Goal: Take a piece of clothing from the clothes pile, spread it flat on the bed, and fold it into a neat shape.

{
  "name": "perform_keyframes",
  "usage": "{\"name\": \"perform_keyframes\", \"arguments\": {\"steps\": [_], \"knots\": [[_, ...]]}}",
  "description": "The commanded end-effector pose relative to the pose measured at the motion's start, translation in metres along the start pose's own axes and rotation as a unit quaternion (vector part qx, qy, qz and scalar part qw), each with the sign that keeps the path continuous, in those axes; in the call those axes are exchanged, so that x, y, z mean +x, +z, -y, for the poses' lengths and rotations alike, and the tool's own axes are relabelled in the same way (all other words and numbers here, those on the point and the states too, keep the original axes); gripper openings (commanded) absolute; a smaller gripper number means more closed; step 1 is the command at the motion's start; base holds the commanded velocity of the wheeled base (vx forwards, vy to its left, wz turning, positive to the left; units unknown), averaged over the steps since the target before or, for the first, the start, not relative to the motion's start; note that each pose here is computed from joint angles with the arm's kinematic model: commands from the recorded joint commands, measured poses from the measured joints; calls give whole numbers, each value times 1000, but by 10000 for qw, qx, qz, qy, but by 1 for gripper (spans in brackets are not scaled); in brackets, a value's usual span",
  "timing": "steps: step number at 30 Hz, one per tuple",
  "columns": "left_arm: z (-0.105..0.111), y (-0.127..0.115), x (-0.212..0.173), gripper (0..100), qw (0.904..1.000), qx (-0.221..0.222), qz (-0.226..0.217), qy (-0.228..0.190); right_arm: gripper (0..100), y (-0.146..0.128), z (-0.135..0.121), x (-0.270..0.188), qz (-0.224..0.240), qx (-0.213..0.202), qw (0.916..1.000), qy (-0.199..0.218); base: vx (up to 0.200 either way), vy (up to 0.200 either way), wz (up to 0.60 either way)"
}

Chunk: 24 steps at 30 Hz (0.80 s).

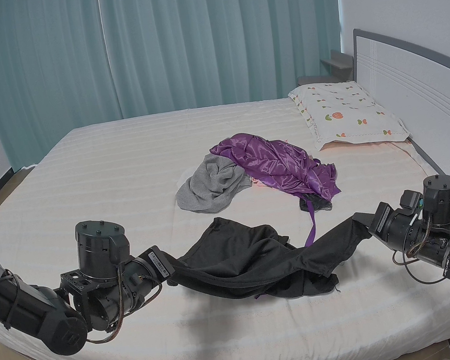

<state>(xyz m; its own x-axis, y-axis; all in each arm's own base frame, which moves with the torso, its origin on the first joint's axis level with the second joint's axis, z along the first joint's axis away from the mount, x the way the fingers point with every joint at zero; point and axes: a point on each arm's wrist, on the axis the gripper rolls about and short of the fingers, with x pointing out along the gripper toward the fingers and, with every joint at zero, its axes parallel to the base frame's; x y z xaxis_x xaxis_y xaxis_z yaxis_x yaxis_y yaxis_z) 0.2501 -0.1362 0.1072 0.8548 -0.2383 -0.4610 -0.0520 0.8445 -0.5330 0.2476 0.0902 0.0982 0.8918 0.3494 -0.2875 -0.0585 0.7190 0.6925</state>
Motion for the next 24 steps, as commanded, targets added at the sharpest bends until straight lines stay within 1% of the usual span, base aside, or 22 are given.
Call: {"name": "perform_keyframes", "arguments": {"steps": [1, 12, 18, 24], "knots": [[-2, -3, 0, 0, 10000, 21, -49, 41, 0, 2, -1, -8, 63, 6, 10000, 26, 0, 0, 0], [-2, -3, 0, 0, 10000, 13, -54, 36, 0, 2, 0, -9, 53, 7, 10000, 4, 0, 0, 0], [-2, -3, 0, 0, 10000, -64, -54, 36, 0, 1, 0, -9, 48, 5, 10000, 9, -200, 0, 0], [-2, -2, 0, 0, 10000, -67, -54, 15, 0, 1, 0, -9, 31, 5, 10000, 3, 0, 0, 0]]}}
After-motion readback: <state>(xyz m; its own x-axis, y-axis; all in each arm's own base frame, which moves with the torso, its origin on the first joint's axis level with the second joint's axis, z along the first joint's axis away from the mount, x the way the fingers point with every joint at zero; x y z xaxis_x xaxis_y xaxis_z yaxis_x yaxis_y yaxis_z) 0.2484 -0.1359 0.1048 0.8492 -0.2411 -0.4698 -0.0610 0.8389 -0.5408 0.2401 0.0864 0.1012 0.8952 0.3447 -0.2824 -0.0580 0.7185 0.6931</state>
